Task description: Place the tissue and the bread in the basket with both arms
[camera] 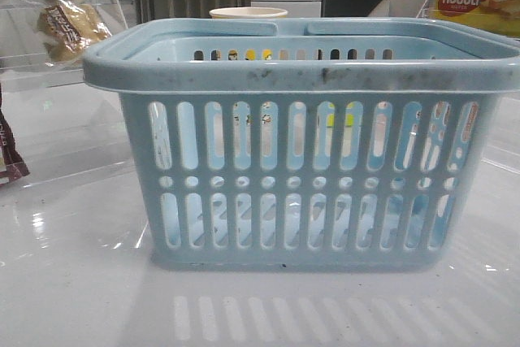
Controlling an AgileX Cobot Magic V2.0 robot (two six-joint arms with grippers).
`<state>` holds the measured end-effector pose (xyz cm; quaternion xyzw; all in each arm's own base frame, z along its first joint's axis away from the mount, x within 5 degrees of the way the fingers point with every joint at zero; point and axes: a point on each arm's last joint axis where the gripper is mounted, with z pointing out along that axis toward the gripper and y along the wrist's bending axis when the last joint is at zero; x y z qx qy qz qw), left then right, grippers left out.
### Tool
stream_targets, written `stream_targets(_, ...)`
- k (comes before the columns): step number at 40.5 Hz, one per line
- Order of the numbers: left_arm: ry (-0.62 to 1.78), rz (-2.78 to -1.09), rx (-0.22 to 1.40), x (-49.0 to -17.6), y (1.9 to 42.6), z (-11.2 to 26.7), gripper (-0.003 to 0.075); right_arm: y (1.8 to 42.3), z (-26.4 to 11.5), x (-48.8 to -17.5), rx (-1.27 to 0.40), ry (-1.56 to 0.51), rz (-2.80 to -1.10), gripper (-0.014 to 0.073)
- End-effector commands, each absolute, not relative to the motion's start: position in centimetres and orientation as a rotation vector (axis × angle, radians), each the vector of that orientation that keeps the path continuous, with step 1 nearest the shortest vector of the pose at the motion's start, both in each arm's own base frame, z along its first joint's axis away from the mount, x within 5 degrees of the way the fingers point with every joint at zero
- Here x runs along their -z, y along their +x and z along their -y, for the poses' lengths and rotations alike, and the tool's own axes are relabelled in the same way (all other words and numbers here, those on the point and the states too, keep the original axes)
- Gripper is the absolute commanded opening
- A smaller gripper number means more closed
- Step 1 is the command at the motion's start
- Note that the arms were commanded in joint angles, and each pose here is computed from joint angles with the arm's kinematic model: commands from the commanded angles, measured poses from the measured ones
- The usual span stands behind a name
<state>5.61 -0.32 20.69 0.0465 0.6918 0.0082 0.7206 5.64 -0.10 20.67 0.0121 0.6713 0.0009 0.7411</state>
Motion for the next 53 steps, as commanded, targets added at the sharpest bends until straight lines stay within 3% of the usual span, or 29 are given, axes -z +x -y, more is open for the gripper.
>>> stream_targets(1,0.092,-1.434,-0.005,-21.3,5.5,0.3,0.0093,5.3,0.1,-21.7,0.007,0.028,-1.366,0.0057)
stream_targets(29,0.092,-1.434,-0.005,-21.3,5.5,0.3,0.0093,5.3,0.1,-21.7,0.007,0.028,-1.366,0.0057)
stream_targets(34,0.085,-1.363,-0.007,-22.0,5.3,0.3,0.0093,5.3,0.1,-21.9,0.008,0.028,-1.353,0.0057)
stream_targets(39,0.071,-1.245,-0.004,-24.3,4.8,0.2,0.0093,4.9,0.1,-23.6,0.006,0.026,-1.314,0.0057)
stream_targets(53,0.061,-1.038,0.005,-34.4,0.4,0.0,0.0093,1.1,0.0,-33.4,0.03,0.005,-1.151,0.0057)
